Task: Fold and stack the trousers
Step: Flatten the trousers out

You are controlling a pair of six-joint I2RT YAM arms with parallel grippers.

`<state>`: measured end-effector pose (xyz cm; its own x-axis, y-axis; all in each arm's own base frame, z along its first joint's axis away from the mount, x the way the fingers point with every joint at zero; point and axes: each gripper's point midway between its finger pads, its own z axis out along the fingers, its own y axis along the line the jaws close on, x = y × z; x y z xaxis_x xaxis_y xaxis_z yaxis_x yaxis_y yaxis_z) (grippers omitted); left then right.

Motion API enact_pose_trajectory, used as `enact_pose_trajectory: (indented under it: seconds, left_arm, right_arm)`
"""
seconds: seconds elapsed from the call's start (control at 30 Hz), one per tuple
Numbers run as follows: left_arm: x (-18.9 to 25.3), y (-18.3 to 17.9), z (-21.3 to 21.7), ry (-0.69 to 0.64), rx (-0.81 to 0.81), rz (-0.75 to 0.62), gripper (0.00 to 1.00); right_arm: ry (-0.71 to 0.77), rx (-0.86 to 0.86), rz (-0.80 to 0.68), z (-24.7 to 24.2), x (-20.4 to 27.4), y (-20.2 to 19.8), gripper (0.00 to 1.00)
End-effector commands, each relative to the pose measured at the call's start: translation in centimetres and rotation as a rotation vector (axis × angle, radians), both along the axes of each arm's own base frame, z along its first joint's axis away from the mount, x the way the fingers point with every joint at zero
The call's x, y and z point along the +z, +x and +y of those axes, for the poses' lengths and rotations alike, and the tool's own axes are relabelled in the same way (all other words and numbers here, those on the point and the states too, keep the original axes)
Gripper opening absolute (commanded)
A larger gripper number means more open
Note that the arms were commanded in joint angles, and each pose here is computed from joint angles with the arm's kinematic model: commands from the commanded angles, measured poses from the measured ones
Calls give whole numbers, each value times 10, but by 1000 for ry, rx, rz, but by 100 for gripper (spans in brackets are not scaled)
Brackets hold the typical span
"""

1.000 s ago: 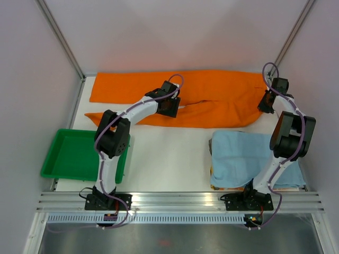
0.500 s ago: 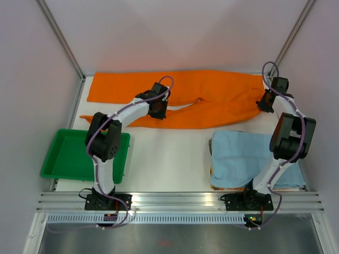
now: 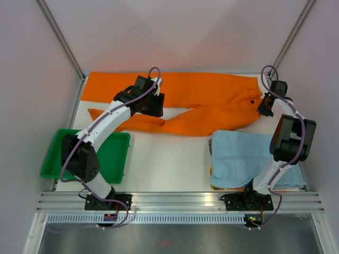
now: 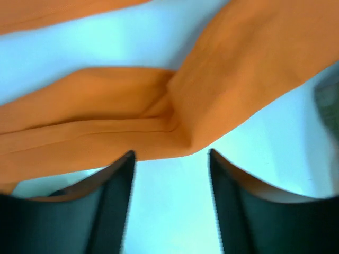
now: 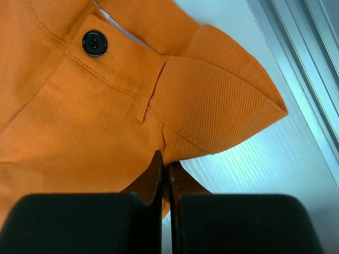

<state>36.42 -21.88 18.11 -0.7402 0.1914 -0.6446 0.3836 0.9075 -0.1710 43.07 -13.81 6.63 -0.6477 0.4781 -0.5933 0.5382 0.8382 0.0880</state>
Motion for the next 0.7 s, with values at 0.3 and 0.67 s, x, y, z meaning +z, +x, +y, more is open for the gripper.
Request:
enact_pose_trajectory:
  seconds: [0.3, 0.67]
  left_arm:
    - [-49, 43, 155, 1, 502, 127, 84]
    - [-113, 38, 190, 127, 739, 259, 82]
  right_arm:
    - [-54, -41, -65, -11, 23, 2, 0]
    - [-53, -42, -59, -12, 19, 3, 0]
